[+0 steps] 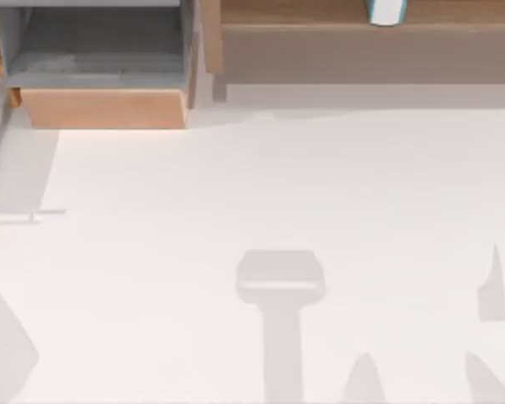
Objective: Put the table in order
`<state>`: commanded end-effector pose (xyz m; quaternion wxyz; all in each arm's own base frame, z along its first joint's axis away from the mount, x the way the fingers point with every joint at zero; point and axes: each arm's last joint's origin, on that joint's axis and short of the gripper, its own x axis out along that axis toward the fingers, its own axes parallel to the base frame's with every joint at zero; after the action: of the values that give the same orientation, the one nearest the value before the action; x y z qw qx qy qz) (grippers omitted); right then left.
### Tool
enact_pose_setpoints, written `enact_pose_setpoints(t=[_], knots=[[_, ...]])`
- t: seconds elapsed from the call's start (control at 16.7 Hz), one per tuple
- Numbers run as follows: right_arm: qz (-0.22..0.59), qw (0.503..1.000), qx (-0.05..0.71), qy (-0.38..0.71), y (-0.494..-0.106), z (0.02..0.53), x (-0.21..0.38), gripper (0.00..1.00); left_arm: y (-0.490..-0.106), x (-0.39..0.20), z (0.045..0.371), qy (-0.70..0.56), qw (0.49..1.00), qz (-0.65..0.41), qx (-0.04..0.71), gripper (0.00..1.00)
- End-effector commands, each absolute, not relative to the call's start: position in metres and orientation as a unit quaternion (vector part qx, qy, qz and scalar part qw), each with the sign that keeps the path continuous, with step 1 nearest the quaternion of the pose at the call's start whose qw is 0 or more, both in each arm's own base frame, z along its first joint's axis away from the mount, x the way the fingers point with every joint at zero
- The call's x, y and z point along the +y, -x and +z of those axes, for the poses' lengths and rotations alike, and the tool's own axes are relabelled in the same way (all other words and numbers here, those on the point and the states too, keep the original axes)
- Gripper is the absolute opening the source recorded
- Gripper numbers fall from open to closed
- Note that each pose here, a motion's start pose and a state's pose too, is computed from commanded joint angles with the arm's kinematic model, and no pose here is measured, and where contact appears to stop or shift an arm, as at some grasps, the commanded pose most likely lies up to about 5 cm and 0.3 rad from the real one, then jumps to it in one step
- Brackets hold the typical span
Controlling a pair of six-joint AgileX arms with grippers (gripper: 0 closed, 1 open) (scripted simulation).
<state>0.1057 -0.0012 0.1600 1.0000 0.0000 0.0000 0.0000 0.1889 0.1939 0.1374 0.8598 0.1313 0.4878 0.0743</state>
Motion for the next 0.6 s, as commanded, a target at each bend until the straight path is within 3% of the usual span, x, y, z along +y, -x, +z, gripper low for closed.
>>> enact_pose_setpoints(t=[0.3,0.6], knots=[[0.000,1.000,0.000,0.000,-0.106,0.160,-0.001,1.00,-0.183,0.219,0.121,-0.262,0.896,0.081,0.349,1.00],[0.000,1.000,0.000,0.000,-0.106,0.160,-0.001,1.00,-0.186,0.220,0.102,-0.439,0.866,0.055,0.234,1.00]])
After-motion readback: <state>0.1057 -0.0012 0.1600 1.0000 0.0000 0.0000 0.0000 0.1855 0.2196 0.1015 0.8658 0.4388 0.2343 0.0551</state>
